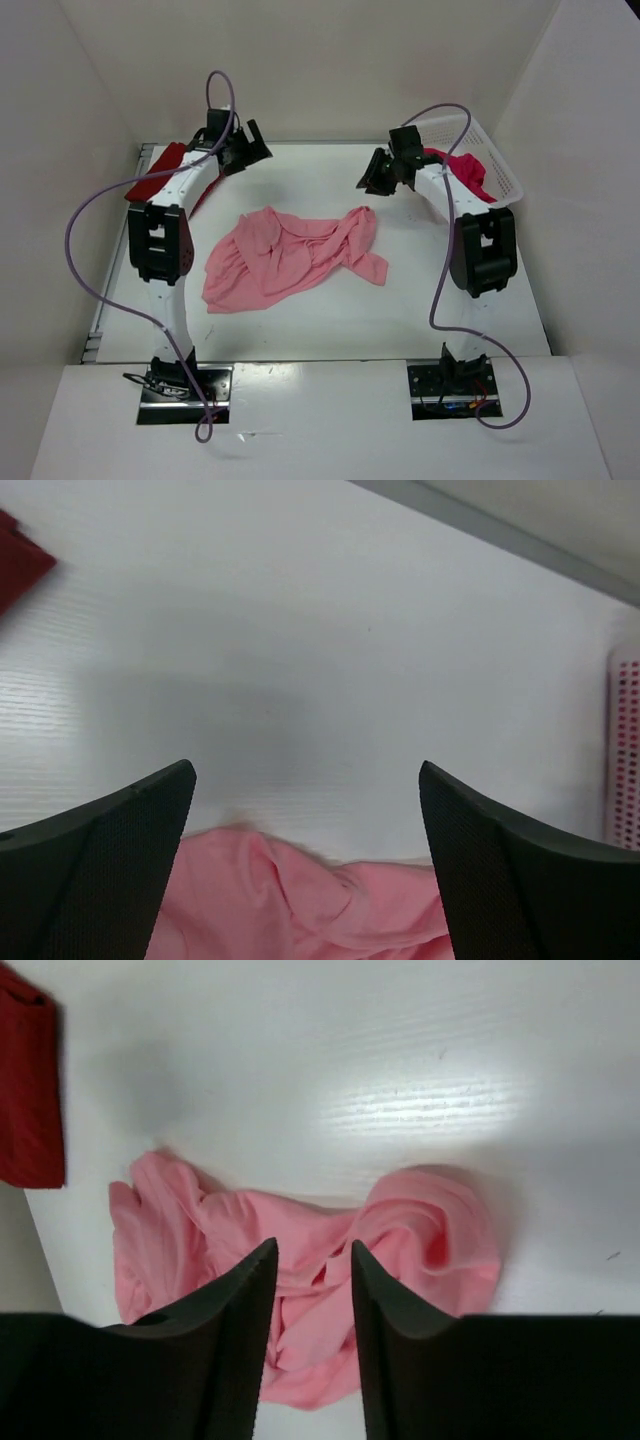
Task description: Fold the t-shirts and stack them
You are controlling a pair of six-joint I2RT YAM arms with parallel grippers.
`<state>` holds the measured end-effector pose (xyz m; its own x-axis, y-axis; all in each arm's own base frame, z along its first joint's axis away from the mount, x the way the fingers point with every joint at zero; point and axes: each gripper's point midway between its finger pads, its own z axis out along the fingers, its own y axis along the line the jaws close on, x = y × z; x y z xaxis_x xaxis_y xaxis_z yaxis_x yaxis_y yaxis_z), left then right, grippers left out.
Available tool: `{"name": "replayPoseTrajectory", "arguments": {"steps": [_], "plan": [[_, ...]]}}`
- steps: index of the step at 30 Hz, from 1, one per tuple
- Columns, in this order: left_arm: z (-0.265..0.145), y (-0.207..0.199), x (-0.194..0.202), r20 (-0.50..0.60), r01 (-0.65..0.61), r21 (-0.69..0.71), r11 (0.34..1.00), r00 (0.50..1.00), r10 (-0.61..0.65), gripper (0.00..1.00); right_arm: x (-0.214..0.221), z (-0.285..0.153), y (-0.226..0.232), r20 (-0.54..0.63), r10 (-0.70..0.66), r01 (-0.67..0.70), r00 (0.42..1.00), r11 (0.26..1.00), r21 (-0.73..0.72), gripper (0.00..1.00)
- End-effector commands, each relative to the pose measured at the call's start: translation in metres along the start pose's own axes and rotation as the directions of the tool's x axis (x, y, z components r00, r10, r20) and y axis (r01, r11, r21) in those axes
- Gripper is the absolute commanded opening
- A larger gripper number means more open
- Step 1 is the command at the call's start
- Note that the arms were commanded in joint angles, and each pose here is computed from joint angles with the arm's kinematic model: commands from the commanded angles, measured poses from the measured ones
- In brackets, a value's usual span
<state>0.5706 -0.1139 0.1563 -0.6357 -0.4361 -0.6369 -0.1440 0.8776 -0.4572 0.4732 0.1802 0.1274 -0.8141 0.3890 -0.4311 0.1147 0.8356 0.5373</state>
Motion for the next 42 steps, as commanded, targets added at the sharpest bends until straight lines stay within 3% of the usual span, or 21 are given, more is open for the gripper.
{"name": "replayPoseTrajectory", "arguments": {"steps": [1,4,5,7,8,9,10,11,13,14,15,16,19,27,31,35,38,40,42], "plan": [[-0.057,0.0,-0.081,0.18,0.015,0.048,0.999,0.983,-0.024,1.0,-0.042,-0.033,0.015,0.172,-0.043,0.043,0.984,0.999,0.002,0.42],[-0.1,0.011,-0.058,0.165,-0.004,0.059,0.998,0.986,-0.006,1.0,-0.037,-0.065,0.013,0.221,-0.062,0.06,0.973,0.998,0.016,0.47],[-0.094,0.036,-0.013,0.074,0.007,0.01,1.0,0.997,-0.008,1.0,-0.018,-0.065,0.0,0.189,-0.056,0.05,0.98,0.998,0.037,0.48],[-0.121,0.045,0.019,0.039,0.013,0.002,1.0,0.999,-0.013,1.0,-0.009,-0.087,0.007,0.223,-0.07,0.071,0.972,0.997,0.006,0.38],[-0.12,0.068,0.063,-0.049,0.042,-0.047,0.998,0.998,-0.044,1.0,0.02,-0.081,0.001,0.165,-0.08,0.079,0.983,0.997,0.009,0.31],[-0.137,0.068,0.07,-0.042,0.06,-0.033,0.998,0.997,-0.061,0.94,0.031,-0.082,0.0,0.145,-0.084,0.084,0.986,0.996,0.004,0.16],[-0.142,0.072,0.085,-0.07,0.082,-0.037,0.996,0.994,-0.084,0.81,0.041,-0.091,0.005,0.139,-0.094,0.098,0.986,0.995,-0.023,0.1],[-0.147,0.072,0.102,-0.109,0.127,-0.034,0.991,0.985,-0.13,0.55,0.065,-0.086,-0.002,0.092,-0.105,0.106,0.99,0.994,-0.013,0.07],[-0.153,0.084,0.134,-0.163,0.172,-0.066,0.983,0.97,-0.18,0.35,0.084,-0.089,-0.001,0.064,-0.11,0.112,0.992,0.993,-0.028,0.05],[-0.154,0.087,0.148,-0.202,0.194,-0.077,0.978,0.958,-0.206,0.3,0.098,-0.085,-0.014,0.031,-0.104,0.104,0.994,0.995,-0.007,0.05],[-0.151,0.09,0.159,-0.234,0.21,-0.086,0.974,0.946,-0.224,0.3,0.106,-0.084,-0.018,0.021,-0.108,0.108,0.994,0.994,0.004,0.08],[-0.151,0.098,0.179,-0.281,0.218,-0.112,0.97,0.929,-0.241,0.29,0.114,-0.081,-0.034,0.013,-0.103,0.102,0.995,0.994,0.049,0.19],[-0.14,0.106,0.196,-0.304,0.232,-0.125,0.965,0.917,-0.26,0.4,0.128,-0.078,-0.053,-0.019,-0.094,0.095,0.995,0.99,0.107,0.37],[-0.08,0.068,0.217,-0.387,0.186,-0.061,0.981,0.901,-0.195,0.44,0.16,-0.067,-0.079,-0.122,-0.048,0.069,0.991,0.982,0.173,0.41],[-0.052,0.051,0.193,-0.356,0.185,-0.033,0.982,0.916,-0.185,0.44,0.172,-0.064,-0.085,-0.148,-0.016,0.045,0.989,0.98,0.194,0.42],[-0.015,0.017,0.128,-0.26,0.171,0.029,0.985,0.953,-0.158,0.44,0.182,-0.063,-0.087,-0.146,0.011,0.021,0.989,0.977,0.214,0.45],[0.012,0.008,0.11,-0.25,0.194,0.033,0.98,0.951,-0.18,0.44,0.185,-0.059,-0.085,-0.152,0.016,0.017,0.988,0.977,0.213,0.45],[0.016,-0.012,0.087,-0.238,0.237,0.097,0.967,0.949,-0.208,0.51,0.187,-0.056,-0.085,-0.152,0.019,0.015,0.988,0.975,0.22,0.45],[-0.001,-0.022,0.066,-0.196,0.232,0.143,0.962,0.96,-0.202,0.7,0.188,-0.054,-0.082,-0.149,0.009,0.023,0.989,0.978,0.209,0.45]]}}
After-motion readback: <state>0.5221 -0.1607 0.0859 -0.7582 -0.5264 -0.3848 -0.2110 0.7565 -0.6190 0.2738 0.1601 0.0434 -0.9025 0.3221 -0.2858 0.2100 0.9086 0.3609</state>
